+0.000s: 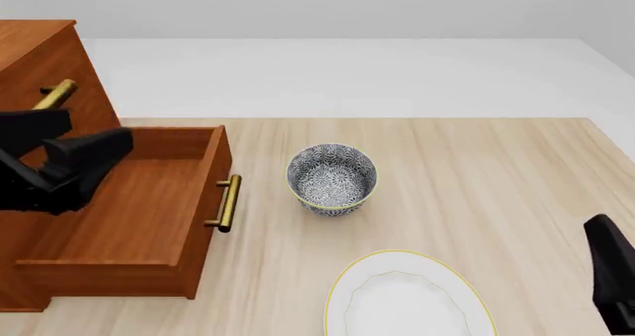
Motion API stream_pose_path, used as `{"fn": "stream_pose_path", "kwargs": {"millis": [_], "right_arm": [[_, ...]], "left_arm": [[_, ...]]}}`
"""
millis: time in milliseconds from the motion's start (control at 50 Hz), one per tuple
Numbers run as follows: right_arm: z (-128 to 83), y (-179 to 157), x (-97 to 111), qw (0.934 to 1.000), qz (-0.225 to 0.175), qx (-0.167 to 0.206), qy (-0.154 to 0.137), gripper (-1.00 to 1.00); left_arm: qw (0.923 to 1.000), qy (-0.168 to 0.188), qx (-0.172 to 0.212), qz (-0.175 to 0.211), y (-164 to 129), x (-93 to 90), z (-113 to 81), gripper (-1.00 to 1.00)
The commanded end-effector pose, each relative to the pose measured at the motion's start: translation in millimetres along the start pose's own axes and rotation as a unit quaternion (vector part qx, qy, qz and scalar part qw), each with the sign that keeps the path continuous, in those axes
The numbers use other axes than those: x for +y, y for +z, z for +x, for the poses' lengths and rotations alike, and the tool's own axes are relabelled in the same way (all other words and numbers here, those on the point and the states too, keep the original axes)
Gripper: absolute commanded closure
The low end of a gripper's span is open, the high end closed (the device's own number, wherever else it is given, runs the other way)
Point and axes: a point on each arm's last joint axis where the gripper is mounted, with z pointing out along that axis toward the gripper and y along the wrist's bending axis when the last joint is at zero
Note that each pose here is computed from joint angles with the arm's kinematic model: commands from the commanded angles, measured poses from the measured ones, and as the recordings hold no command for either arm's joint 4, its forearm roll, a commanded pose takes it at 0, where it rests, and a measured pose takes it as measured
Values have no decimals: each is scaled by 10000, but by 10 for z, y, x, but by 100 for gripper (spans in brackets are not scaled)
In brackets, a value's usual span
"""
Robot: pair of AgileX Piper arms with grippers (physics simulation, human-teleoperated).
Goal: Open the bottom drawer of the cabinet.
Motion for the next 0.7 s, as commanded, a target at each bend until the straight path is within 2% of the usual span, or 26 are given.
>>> {"fn": "stream_pose_path", "kwargs": {"millis": [20, 80, 160, 300, 320, 340, 460, 500, 700], "right_arm": [[-291, -77, 31, 9995, -265, -53, -153, -100], [-391, -115, 37, 9992, -328, -19, -245, -100], [-625, -222, 43, 9981, -471, 13, -408, -100], [-937, -424, 27, 9952, -729, 108, -641, -100], [-1002, -477, 18, 9944, -803, 138, -672, -100], [-1044, -511, 13, 9942, -823, 145, -681, -100], [-1204, -660, -28, 9913, -1044, 204, -774, -100], [-1246, -711, -50, 9888, -1163, 252, -898, -100], [-1466, -996, -124, 9865, -1241, 366, -1007, -100]], "left_arm": [[9990, 144, -407, 121, -420, -23, 114, -100], [9988, 126, -437, 166, -506, -27, 153, -100], [9982, 192, -532, 200, -666, -26, 243, -100], [9979, 179, -552, 285, -786, -27, 333, -100], [9970, 364, -632, 273, -849, -24, 341, -100], [9969, 336, -646, 287, -872, -23, 343, -100], [9954, 353, -702, 554, -986, -25, 370, -100], [9954, 385, -709, 509, -1042, -17, 388, -100], [9950, 377, -692, 610, -1294, 14, 474, -100]]}}
